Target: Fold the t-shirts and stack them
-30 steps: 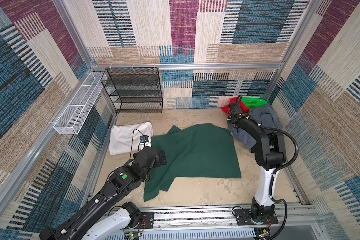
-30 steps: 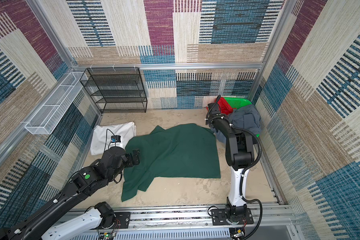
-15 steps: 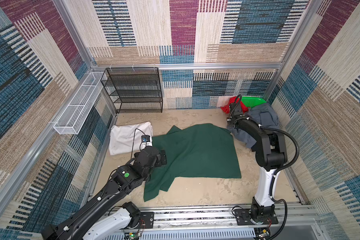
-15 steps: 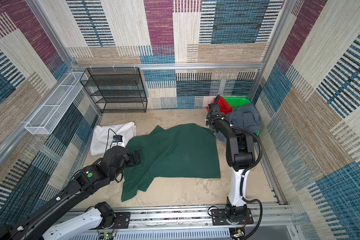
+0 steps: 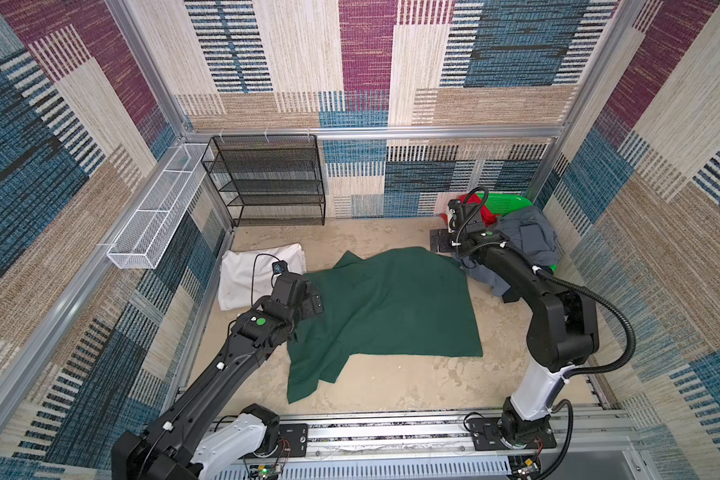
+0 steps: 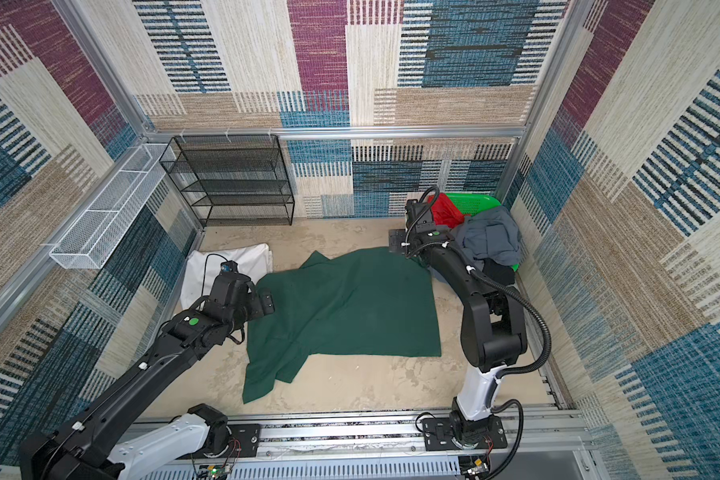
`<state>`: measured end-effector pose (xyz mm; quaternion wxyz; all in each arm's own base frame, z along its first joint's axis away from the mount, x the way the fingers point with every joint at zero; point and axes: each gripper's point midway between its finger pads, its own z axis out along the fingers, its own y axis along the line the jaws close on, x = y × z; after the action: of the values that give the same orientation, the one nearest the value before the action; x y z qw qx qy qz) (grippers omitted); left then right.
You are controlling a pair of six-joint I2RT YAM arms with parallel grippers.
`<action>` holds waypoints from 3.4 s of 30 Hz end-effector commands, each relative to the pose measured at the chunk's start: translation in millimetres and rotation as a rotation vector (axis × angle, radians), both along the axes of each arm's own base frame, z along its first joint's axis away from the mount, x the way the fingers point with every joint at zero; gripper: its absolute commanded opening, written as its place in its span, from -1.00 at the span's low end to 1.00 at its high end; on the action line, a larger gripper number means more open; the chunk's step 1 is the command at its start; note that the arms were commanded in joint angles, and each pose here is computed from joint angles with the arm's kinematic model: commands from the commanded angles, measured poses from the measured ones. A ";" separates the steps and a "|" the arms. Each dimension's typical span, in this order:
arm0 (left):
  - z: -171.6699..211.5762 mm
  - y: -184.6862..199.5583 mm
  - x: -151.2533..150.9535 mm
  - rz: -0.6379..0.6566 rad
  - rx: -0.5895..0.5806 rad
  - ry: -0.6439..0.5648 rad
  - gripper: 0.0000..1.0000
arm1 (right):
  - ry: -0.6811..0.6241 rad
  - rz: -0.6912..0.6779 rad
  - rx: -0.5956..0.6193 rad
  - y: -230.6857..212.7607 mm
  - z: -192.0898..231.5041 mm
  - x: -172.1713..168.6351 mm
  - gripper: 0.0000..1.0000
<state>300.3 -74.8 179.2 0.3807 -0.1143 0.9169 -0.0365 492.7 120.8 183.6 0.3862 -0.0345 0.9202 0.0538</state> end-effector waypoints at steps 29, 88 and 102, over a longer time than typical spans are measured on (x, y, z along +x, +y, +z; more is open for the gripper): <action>-143.9 66.3 -20.8 0.267 0.022 0.439 -1.00 | 0.131 0.034 0.176 40.8 -47.4 -1.4 0.97; 0.2 68.1 10.4 0.175 -0.215 0.027 0.83 | 0.307 -0.242 0.063 -53.9 -129.7 10.7 0.09; 4.1 62.5 9.1 0.146 -0.234 0.015 0.82 | 0.329 -0.264 0.157 -63.4 -140.9 20.1 -0.12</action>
<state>306.6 -10.0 176.0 0.3472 -0.2444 0.8985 -0.1117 508.8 54.1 46.1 0.2345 0.1227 0.9621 0.0662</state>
